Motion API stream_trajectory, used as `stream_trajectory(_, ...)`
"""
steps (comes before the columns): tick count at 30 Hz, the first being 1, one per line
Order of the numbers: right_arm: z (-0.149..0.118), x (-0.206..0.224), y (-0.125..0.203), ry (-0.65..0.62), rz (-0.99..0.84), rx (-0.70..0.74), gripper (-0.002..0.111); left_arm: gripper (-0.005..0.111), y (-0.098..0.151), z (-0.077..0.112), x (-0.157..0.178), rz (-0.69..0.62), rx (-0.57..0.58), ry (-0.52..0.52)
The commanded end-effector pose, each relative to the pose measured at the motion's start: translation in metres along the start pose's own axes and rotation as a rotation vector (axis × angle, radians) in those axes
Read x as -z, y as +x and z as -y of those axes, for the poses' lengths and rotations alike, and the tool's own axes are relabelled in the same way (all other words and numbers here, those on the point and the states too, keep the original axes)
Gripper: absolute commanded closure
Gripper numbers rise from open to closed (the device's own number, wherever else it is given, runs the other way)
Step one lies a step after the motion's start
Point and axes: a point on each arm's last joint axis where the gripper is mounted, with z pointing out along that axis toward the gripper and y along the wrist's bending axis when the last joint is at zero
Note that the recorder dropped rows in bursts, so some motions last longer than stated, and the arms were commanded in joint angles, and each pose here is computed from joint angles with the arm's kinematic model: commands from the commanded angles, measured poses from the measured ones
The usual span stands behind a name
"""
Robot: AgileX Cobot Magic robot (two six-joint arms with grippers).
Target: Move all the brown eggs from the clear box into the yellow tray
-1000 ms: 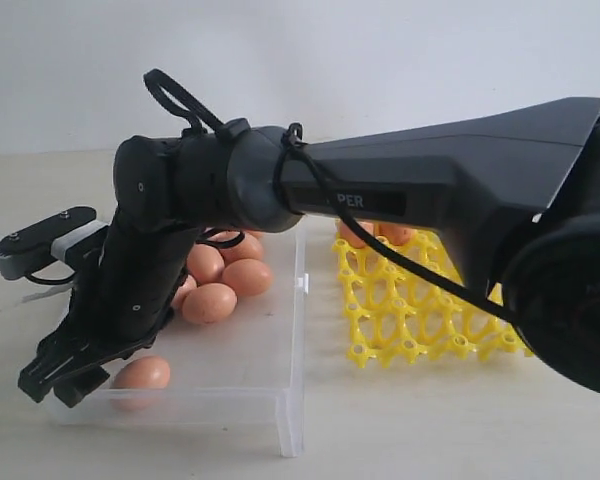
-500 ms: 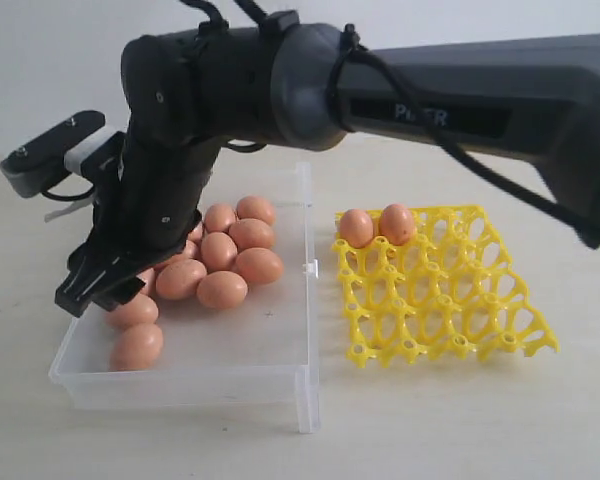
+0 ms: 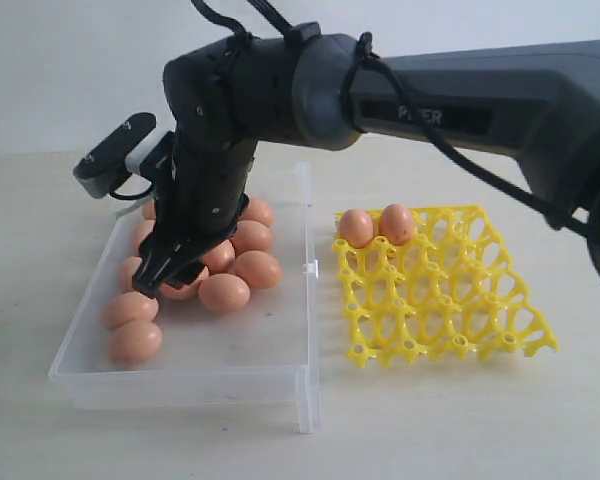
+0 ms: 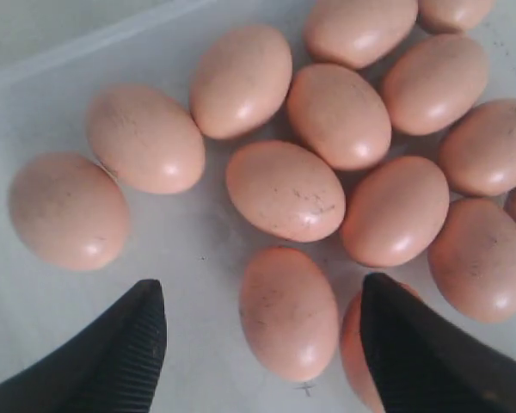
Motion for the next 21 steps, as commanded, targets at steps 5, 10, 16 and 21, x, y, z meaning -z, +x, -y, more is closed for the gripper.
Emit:
stream_trajectory(5, 0.011, -0.037, 0.012, 0.042, -0.068, 0.060, 0.046, 0.107, -0.002, 0.000, 0.001, 0.019, 0.000, 0.003)
stream_trajectory(10, 0.012, -0.048, 0.014, 0.069, -0.073, 0.089, 0.046, 0.107, -0.002, 0.000, 0.001, 0.019, 0.000, 0.003)
stream_trajectory(16, 0.007, -0.066, 0.019, 0.021, -0.096, 0.055, 0.046, 0.107, -0.002, 0.000, 0.001, 0.019, 0.000, 0.003)
stream_trajectory(21, 0.004, -0.075, 0.023, 0.003, -0.117, 0.019, 0.046, 0.107, -0.002, 0.000, 0.001, 0.019, 0.000, 0.003)
